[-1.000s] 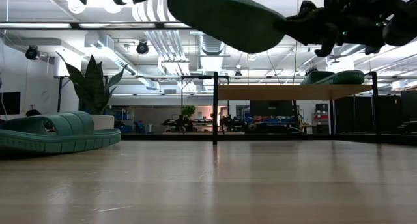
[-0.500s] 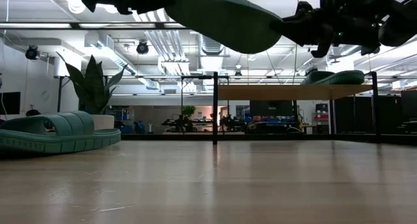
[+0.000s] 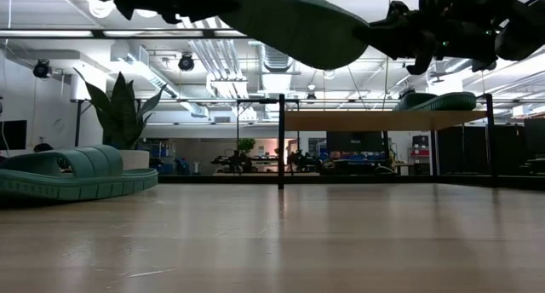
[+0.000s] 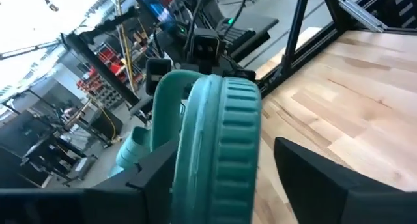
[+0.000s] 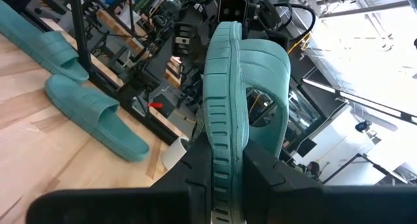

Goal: Pick and place slides into the shelf
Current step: Put the top right green slipper on the shelf

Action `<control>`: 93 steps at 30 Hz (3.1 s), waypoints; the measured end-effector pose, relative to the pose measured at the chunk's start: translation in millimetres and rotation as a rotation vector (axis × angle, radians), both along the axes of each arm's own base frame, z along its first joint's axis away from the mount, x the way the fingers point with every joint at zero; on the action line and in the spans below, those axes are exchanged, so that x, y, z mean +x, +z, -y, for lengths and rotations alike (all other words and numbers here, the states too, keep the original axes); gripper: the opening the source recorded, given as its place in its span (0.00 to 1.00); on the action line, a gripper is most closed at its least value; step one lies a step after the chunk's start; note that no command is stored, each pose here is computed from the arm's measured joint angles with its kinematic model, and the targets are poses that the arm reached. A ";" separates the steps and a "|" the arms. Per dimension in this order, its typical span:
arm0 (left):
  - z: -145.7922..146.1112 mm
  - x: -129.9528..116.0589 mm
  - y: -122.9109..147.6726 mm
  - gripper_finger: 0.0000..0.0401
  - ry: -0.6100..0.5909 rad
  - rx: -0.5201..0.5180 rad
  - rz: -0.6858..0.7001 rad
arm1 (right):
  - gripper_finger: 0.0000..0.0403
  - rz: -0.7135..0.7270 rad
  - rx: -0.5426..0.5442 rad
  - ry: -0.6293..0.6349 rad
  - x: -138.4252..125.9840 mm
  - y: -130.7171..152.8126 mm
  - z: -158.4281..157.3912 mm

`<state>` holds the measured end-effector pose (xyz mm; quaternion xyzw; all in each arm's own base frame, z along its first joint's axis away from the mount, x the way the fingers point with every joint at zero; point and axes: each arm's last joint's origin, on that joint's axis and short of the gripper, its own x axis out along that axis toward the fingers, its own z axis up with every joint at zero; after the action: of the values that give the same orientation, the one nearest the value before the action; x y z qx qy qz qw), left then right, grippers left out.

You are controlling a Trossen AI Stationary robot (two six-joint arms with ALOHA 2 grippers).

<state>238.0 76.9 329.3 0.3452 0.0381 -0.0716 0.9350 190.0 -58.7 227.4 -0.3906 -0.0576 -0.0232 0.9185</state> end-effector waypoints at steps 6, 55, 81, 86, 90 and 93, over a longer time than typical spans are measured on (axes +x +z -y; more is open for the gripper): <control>-4.4 11.5 -10.6 0.33 -0.009 0.076 -0.034 | 0.09 -0.002 0.007 0.000 0.0 -0.2 0.0; -0.8 -11.5 4.5 0.13 0.589 0.305 0.009 | 0.34 0.132 0.304 -0.084 -11.3 17.4 0.2; 13.9 64.8 -65.3 0.13 0.899 1.004 0.141 | 0.51 0.336 0.431 -0.235 -20.5 56.4 3.3; 12.0 74.3 -74.1 0.13 0.906 1.090 0.082 | 0.51 0.271 0.413 -0.236 -13.3 75.6 1.3; 10.1 81.5 -77.1 0.13 0.923 1.133 0.035 | 0.51 0.150 0.378 -0.251 0.2 92.4 -0.4; 8.8 85.7 -77.0 0.13 0.945 1.130 0.010 | 0.51 0.054 0.360 -0.279 14.1 106.1 -0.1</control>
<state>323.7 68.1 252.4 0.7216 0.2097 0.3709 0.5457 204.1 -58.5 333.5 -0.2240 -0.0228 -0.1702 0.9593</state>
